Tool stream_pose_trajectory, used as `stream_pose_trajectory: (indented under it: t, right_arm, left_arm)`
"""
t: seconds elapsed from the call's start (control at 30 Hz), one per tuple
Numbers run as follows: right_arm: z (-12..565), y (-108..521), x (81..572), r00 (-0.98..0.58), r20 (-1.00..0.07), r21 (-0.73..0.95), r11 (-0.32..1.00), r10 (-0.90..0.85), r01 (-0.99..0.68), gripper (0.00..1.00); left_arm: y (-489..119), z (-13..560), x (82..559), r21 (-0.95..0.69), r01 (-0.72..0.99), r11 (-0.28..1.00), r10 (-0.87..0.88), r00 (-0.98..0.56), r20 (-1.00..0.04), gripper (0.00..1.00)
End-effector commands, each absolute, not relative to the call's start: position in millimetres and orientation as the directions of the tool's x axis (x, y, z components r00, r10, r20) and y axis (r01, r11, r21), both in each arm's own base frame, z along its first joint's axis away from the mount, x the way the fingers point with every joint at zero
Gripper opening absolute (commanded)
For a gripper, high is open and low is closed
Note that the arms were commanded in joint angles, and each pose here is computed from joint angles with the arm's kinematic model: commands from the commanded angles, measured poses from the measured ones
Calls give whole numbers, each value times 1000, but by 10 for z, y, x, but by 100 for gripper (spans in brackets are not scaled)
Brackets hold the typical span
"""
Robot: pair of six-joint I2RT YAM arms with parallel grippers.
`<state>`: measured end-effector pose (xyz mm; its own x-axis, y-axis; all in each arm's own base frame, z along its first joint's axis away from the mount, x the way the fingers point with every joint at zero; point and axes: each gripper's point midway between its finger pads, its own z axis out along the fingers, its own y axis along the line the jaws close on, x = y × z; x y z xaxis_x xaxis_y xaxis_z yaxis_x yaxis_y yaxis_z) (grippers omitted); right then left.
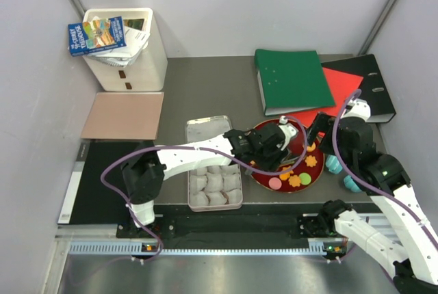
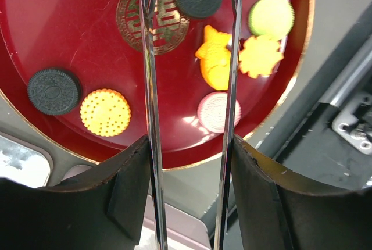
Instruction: Pack the cookies
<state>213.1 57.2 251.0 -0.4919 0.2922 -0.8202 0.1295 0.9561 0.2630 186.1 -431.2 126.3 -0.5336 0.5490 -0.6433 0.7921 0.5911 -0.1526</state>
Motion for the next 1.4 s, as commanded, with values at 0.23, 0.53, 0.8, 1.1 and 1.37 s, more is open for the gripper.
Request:
stream_pose_trajectory:
  t: [0.23, 0.53, 0.8, 1.1, 1.37]
  right_arm:
    - [2816, 497, 2158, -389, -855, 313, 939, 343, 141, 95]
    - [2768, 489, 2175, -401, -852, 299, 942, 335, 152, 95]
    - [2727, 504, 2179, -415, -848, 293, 944, 330, 151, 95]
    - [2733, 532, 2209, -421, -847, 291, 946, 324, 142, 95]
    - [2723, 533, 2205, -423, -848, 288, 948, 320, 140, 95]
  left_arm:
    - [-4451, 1244, 1965, -123, 799, 589, 530, -497, -687, 58]
    - [-4394, 1100, 1875, -139, 807, 573, 558, -509, -655, 58]
    - [-4314, 877, 1810, -150, 802, 578, 580, -533, -615, 56]
    - [-4315, 969, 1797, -159, 802, 575, 564, -530, -634, 64]
    - [-4334, 907, 1789, -161, 804, 572, 577, -534, -617, 62]
